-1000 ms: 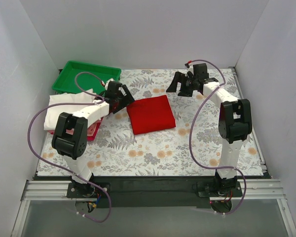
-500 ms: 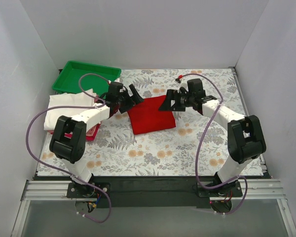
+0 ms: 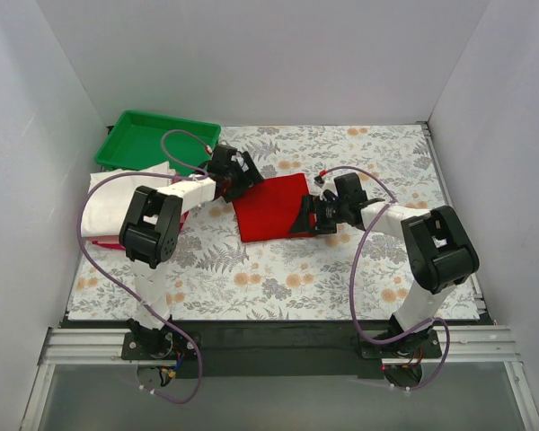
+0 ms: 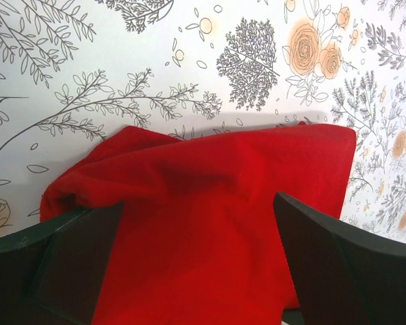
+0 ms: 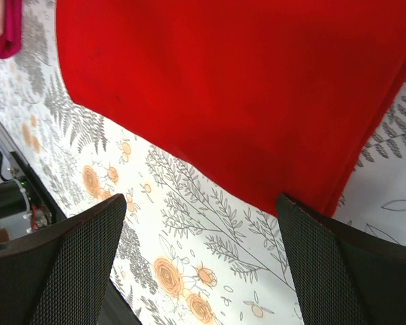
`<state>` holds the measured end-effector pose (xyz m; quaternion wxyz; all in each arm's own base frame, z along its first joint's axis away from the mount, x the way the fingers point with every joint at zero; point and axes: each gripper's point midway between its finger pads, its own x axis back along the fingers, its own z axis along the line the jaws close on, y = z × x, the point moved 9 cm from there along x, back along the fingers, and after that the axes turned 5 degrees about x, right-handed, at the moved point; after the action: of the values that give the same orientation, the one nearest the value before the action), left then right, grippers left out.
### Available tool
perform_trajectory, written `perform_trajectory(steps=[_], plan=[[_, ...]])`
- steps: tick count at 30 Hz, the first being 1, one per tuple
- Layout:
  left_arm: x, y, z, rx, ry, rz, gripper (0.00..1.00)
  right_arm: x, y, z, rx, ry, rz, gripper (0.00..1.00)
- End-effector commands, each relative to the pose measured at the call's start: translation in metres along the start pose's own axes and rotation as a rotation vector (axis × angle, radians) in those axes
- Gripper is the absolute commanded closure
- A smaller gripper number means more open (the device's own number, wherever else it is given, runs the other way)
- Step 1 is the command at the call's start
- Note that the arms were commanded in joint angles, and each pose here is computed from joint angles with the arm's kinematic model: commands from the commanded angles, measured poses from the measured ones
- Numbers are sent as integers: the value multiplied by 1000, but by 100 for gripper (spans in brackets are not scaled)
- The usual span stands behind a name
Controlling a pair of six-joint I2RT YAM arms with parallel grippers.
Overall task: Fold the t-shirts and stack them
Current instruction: Fold the tshirt
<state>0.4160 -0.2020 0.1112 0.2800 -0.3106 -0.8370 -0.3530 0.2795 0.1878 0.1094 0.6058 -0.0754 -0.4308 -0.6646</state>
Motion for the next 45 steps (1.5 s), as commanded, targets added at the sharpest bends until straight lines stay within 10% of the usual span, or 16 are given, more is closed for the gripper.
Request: perform_trajectory(steps=[1, 16, 23, 29, 38, 45], plan=[[-1, -18, 23, 27, 100, 85, 6, -6, -7, -7, -3, -34, -10, 2], [96, 4, -25, -64, -98, -42, 5, 92, 30, 52, 215, -165, -424, 2], [113, -31, 11, -2, -15, -17, 5, 144, -16, 27, 20, -544, -776, 2], [93, -46, 30, 16, 86, 7, 7, 168, -41, 28, -73, -531, -989, 2], [52, -63, 34, -71, 249, 45, 33, 176, -42, 31, 0, -547, -985, 2], [35, -73, 40, -155, 445, 34, 98, 179, -43, 30, 21, -571, -989, 2]])
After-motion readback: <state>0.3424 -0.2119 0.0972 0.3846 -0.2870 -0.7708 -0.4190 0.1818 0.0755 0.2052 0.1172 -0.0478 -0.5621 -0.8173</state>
